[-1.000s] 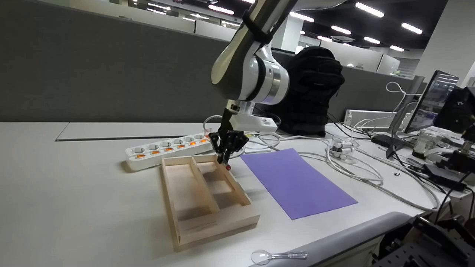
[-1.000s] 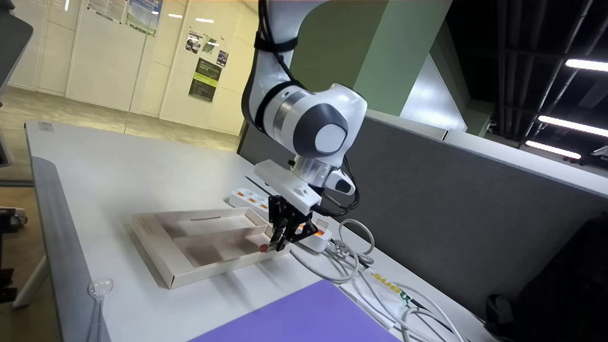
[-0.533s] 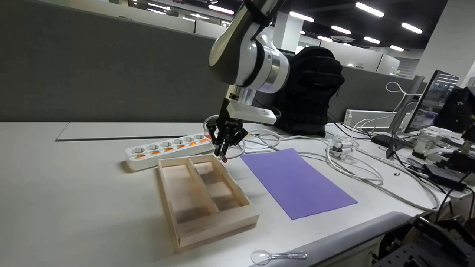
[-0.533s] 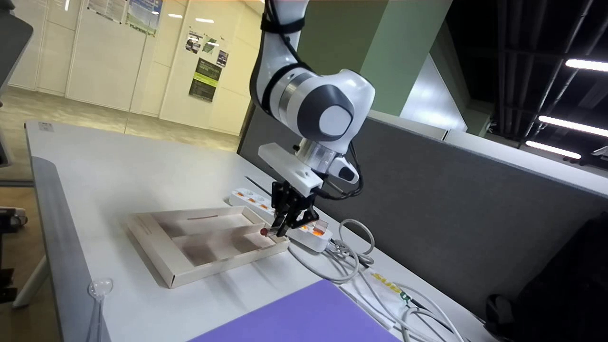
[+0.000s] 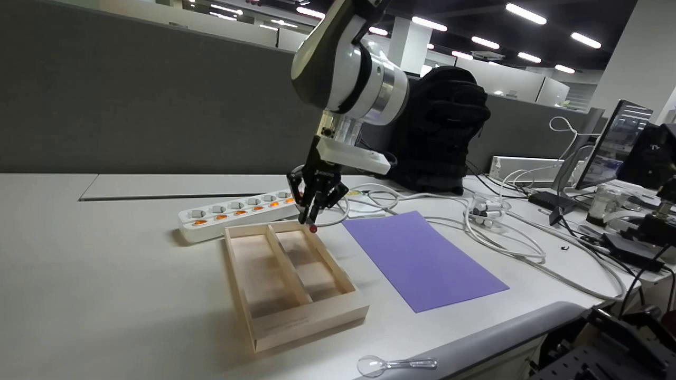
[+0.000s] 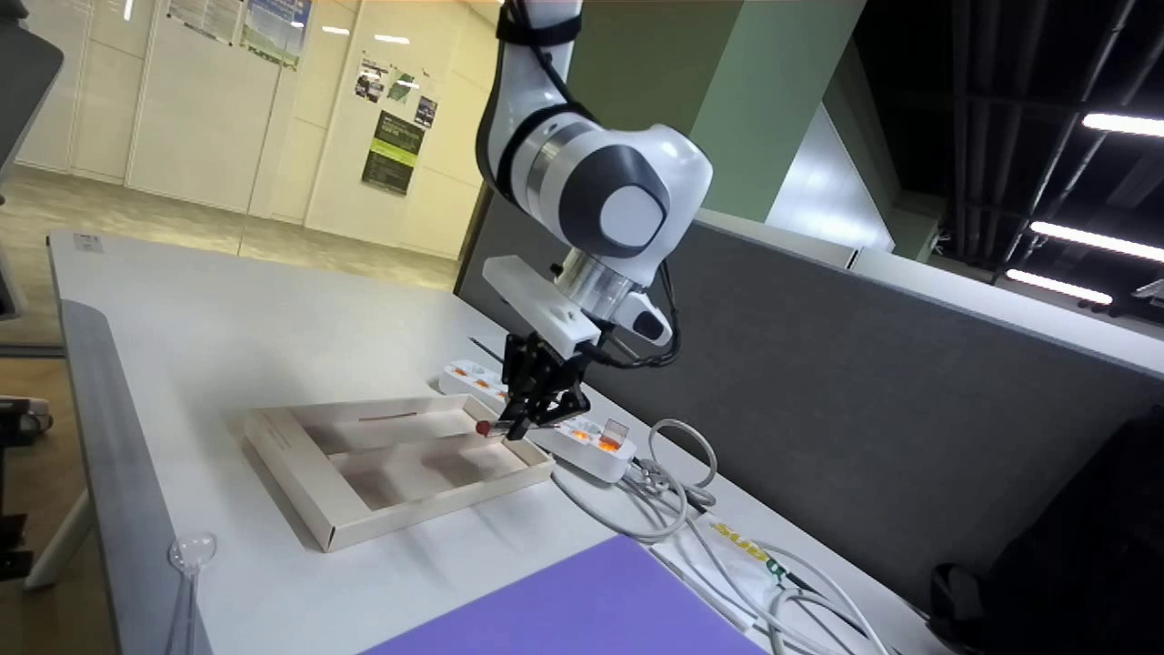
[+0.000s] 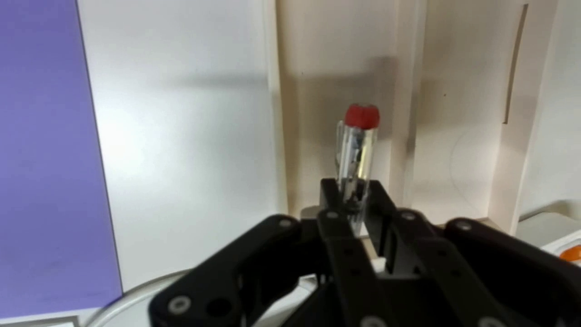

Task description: Put the screwdriver on the tray

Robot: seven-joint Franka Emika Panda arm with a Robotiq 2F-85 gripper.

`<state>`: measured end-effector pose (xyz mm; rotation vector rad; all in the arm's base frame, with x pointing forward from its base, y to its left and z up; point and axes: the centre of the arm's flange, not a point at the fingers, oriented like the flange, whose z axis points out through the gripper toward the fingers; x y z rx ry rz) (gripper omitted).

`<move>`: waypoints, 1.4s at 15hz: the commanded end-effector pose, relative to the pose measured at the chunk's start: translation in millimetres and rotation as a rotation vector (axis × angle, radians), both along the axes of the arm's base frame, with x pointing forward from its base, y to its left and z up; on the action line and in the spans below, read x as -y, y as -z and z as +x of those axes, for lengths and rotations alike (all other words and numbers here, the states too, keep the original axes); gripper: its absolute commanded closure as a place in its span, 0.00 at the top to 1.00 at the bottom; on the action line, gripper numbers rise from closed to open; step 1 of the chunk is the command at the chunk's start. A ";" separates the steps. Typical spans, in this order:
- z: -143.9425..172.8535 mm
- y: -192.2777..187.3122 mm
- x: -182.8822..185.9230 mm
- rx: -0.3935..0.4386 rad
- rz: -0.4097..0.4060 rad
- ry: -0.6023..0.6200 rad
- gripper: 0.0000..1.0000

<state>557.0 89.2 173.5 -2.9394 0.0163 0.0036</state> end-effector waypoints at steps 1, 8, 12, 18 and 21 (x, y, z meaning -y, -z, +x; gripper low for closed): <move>-3.5 13.8 -7.1 -0.008 -0.004 0.022 0.05; -2.7 46.2 -8.3 0.090 -0.080 0.004 0.05; -0.7 51.3 -6.4 0.107 -0.100 -0.005 0.44; -1.0 45.1 1.3 0.072 -0.093 0.018 0.83; -3.4 39.2 13.0 0.074 -0.120 0.051 0.99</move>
